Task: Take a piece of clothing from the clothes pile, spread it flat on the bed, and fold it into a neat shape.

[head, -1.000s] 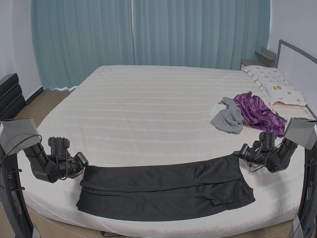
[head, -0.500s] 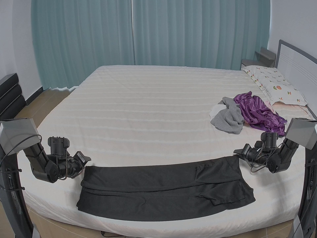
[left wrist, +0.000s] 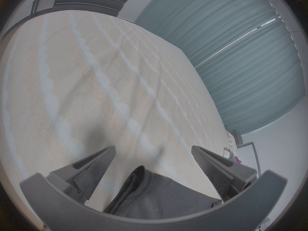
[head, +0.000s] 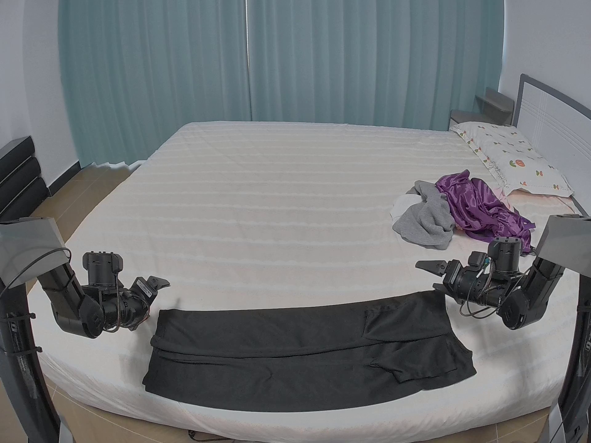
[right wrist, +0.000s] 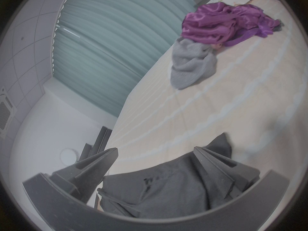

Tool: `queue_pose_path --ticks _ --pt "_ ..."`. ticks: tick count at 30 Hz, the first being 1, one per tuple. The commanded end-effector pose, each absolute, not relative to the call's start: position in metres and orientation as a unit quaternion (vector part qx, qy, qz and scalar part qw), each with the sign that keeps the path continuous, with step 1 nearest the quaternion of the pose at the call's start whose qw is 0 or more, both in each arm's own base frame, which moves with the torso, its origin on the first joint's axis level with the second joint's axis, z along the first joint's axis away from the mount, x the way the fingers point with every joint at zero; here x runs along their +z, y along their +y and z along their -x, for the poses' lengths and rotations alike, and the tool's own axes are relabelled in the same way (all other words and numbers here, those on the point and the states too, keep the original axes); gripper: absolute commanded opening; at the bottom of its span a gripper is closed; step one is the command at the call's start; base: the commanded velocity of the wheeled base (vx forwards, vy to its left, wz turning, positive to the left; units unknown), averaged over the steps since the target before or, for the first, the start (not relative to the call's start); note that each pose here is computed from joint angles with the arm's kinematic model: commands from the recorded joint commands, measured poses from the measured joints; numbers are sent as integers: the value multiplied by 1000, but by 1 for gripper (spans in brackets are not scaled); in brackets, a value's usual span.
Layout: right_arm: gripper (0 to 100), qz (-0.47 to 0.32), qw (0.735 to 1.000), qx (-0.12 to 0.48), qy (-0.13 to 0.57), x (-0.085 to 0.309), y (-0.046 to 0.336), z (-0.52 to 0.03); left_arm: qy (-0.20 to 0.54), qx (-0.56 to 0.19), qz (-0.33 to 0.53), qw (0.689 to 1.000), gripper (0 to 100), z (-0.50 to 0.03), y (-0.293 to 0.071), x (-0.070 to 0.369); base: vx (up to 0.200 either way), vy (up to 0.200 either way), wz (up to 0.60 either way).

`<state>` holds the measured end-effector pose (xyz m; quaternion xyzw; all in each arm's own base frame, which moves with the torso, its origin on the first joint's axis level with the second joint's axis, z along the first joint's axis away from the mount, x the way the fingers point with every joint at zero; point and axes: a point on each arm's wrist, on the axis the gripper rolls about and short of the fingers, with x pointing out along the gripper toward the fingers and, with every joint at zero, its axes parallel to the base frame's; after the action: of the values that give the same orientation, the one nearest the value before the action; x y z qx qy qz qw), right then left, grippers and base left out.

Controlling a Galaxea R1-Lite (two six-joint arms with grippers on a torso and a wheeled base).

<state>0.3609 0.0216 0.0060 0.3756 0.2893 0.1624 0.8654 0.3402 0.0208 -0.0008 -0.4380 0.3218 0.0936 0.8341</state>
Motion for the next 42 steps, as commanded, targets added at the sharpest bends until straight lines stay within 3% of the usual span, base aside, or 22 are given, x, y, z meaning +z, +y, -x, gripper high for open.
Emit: queue_pose_path --ticks 1,8,9,29,30,42 --pt "100 -371 856 175 314 -7 34 -359 317 94 440 835 100 -338 22 4 0 0 0" --pt "100 -356 853 164 345 -37 30 -357 316 94 440 835 100 -337 22 5 0 0 0" --pt "0 -356 853 164 344 -37 30 -357 316 94 440 835 100 -337 22 5 0 0 0" --pt "0 -363 857 139 338 -29 11 -345 318 93 438 836 100 -329 21 10 0 0 0" --pt "100 -364 857 138 338 -29 10 -344 316 92 438 837 100 -329 21 11 0 0 0" --pt "100 -395 854 127 315 9 5 -320 314 87 437 838 100 -321 19 19 -50 0 0"
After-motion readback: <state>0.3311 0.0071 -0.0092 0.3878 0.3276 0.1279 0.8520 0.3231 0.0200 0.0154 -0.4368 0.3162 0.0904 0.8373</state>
